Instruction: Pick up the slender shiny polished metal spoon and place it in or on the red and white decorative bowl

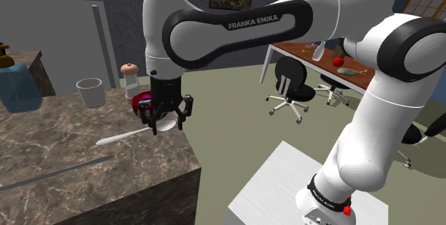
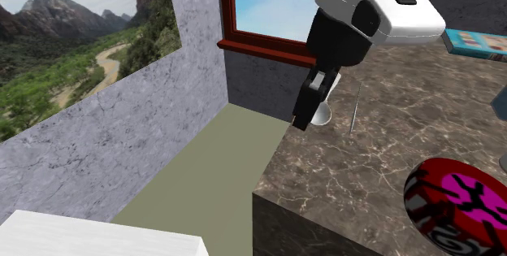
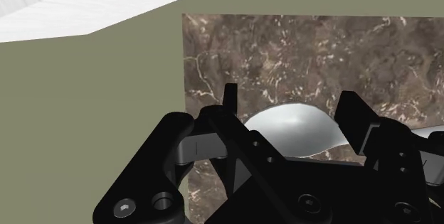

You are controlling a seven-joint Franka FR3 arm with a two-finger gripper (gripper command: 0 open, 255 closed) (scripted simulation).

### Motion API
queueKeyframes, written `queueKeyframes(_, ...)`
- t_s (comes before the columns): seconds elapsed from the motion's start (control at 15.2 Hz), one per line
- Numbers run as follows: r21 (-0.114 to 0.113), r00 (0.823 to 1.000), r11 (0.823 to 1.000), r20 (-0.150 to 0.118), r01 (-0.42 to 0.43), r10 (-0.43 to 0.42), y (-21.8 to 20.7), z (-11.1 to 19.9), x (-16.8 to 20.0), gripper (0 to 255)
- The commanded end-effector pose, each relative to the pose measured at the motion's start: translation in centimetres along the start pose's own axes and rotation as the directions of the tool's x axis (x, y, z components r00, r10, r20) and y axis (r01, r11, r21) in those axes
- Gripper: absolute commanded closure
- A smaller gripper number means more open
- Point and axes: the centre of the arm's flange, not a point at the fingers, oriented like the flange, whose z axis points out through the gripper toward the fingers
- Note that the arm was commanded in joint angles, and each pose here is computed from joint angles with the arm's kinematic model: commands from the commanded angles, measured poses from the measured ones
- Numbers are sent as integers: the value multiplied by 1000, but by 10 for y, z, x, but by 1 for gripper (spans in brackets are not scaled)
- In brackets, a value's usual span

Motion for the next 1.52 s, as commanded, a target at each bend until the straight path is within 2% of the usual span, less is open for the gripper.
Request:
queueKeyframes(0.0, 0, 1000, 1000, 0, 0, 0, -1, -11, -1, 255)
queueKeyframes(0.2, 0, 1000, 1000, 0, 0, 0, -1, -25, -3, 255)
queueKeyframes(1.45, 0, 1000, 1000, 0, 0, 0, 63, -74, 232, 255)
